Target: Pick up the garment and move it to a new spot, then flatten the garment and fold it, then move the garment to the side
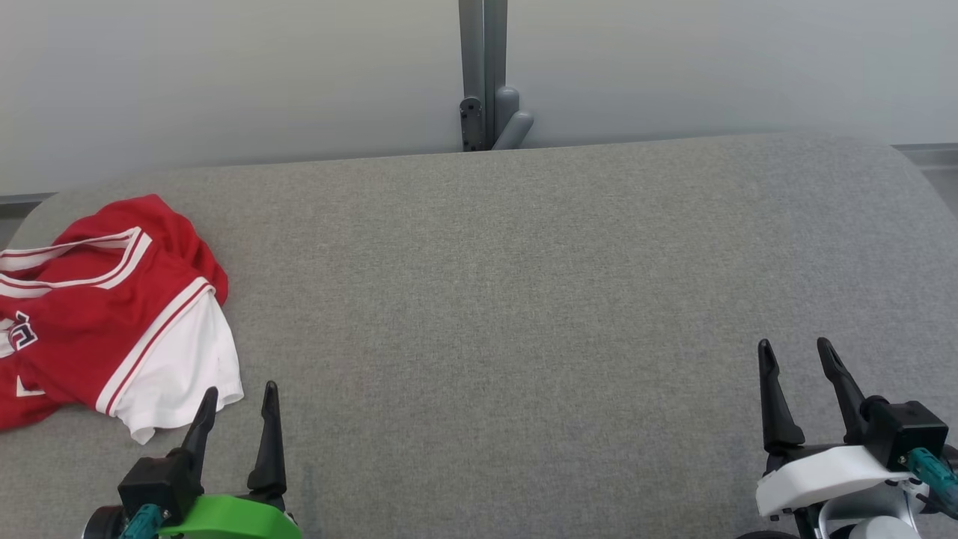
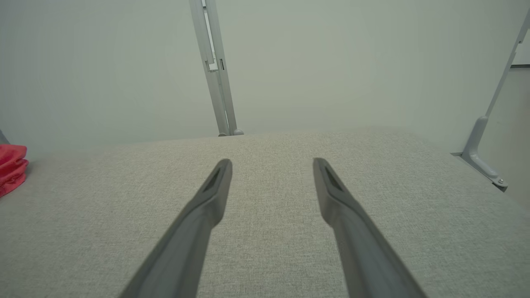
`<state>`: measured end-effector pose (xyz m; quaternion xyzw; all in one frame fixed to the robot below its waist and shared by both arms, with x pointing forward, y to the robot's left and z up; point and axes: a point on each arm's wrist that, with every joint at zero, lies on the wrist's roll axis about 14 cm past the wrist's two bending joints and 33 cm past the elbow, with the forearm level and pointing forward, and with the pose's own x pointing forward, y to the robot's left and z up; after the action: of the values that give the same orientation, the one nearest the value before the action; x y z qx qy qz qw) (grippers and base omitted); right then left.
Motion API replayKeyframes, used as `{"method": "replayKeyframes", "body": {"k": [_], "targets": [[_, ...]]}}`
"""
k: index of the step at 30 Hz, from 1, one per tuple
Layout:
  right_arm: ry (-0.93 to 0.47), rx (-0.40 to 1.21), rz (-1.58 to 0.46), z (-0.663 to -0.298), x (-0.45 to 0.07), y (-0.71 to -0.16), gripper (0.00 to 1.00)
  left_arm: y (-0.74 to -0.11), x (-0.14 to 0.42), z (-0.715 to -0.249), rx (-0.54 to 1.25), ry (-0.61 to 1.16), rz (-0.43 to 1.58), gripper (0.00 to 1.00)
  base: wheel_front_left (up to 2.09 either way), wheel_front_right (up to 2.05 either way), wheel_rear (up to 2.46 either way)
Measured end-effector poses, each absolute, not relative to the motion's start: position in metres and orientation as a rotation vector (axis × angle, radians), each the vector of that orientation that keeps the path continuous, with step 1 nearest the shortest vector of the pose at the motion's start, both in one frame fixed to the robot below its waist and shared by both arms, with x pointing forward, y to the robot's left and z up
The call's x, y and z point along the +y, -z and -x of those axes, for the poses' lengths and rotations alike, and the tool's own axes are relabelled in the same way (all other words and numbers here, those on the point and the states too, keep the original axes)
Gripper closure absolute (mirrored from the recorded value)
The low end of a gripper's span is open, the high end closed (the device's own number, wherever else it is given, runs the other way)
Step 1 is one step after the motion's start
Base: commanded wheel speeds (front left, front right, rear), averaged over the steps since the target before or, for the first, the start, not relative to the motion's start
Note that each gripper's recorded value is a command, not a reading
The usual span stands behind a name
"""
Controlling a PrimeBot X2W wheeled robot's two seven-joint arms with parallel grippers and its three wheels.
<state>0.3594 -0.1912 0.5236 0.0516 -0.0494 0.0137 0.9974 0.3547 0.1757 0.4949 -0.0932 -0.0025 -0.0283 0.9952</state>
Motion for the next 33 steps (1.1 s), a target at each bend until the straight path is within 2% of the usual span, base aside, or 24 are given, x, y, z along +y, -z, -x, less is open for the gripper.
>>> {"method": "replayKeyframes", "body": {"k": [15,33], "targets": [[-0.029,-0.1,0.001,-0.355,-0.194,-0.52,0.0,-0.494,0.177,-0.352,-0.019,0.075,0.063,0.0,0.0,0.0,0.0],[-0.024,-0.102,0.041,-0.353,-0.197,-0.518,0.0,-0.484,0.173,-0.348,0.004,0.096,0.027,0.0,0.0,0.0,0.0]]}}
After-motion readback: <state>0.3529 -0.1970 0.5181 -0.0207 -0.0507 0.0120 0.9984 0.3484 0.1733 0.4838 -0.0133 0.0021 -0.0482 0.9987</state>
